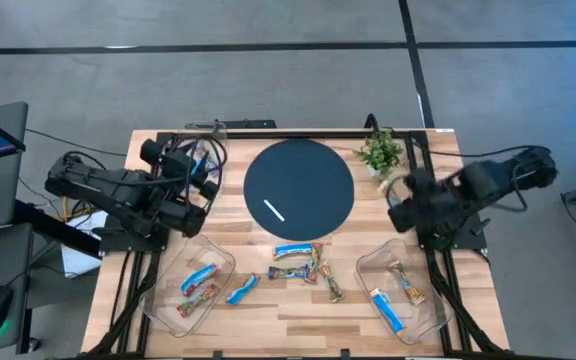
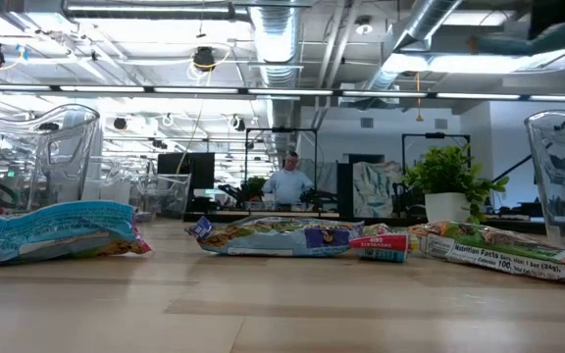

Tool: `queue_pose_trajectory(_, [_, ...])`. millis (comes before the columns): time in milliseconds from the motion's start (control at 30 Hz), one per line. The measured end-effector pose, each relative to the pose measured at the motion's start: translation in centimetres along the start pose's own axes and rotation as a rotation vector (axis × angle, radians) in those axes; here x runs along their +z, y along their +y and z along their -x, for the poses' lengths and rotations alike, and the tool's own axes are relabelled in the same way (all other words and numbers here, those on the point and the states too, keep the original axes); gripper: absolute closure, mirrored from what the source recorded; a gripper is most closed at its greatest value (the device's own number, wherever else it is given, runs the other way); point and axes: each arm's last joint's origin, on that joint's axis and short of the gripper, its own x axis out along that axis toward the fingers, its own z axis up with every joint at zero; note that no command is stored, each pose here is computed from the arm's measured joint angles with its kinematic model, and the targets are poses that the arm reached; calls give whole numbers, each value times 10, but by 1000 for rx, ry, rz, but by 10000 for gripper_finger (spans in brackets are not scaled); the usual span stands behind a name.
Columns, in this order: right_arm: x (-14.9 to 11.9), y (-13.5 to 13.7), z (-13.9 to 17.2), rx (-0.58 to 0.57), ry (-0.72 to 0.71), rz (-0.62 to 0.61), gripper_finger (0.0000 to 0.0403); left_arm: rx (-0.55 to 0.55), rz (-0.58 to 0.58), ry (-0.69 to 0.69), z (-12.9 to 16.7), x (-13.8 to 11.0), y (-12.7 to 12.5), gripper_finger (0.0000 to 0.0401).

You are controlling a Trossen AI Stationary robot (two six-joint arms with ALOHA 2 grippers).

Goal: Pick and place Granola Bars by type
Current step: Put the yellow granola bar into the bottom right transparent bin

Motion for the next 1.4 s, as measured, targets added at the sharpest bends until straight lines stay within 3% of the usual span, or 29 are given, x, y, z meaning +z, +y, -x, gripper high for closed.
queue_pose_trajectory(633, [-118, 66, -29, 42, 222, -100, 381, 193, 49, 56, -34, 4, 13, 227])
queue_pose_trajectory(900, [-136, 76, -47, -97, 323, -79, 374, 208, 67, 62, -38, 5, 14, 227])
queue_pose_trajectory(1033, [-138, 79, -51, -112, 320, -71, 341, 185, 69, 92, -38, 4, 13, 227])
queue_pose_trajectory(1267, [-137, 78, -51, -110, 306, -57, 237, 125, 47, 158, -39, 3, 10, 227])
queue_pose_trajectory(1400, [-132, 80, -48, -20, 206, -7, 185, 41, 16, 204, -40, 6, 4, 227])
